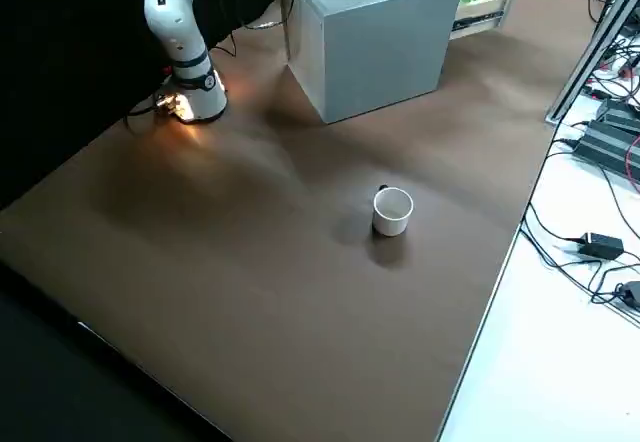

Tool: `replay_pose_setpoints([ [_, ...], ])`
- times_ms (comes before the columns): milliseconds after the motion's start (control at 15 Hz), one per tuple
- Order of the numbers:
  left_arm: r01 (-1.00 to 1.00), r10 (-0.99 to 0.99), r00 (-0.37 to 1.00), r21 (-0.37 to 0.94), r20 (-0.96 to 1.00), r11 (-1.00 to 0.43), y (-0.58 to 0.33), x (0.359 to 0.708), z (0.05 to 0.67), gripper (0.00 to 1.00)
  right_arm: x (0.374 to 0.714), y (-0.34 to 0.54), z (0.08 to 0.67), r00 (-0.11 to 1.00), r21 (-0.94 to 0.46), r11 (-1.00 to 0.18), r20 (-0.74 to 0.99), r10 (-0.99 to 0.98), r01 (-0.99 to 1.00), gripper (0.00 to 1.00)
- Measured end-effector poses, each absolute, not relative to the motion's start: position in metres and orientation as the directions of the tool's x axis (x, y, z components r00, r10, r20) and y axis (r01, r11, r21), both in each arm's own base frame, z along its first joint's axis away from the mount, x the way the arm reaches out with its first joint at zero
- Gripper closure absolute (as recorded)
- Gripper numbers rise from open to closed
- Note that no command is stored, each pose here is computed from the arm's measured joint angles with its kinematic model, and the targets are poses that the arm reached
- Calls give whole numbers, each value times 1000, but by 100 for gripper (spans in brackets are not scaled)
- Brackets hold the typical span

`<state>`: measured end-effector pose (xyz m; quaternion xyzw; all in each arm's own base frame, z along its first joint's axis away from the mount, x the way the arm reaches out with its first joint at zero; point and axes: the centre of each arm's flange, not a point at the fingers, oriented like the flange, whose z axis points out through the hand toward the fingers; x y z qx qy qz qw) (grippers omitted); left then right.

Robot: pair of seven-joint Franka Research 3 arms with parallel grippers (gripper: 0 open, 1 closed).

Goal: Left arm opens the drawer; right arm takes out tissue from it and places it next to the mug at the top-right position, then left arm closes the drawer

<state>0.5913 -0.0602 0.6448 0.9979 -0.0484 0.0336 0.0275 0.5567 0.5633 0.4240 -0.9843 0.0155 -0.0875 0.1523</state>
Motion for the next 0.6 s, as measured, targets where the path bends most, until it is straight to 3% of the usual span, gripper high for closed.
replay_pose_setpoints([
  [600,-90,-89,996,53,17,-995,-62,605,613,0,554,543,502,982,-462,-873,26,-188,-155,98],
])
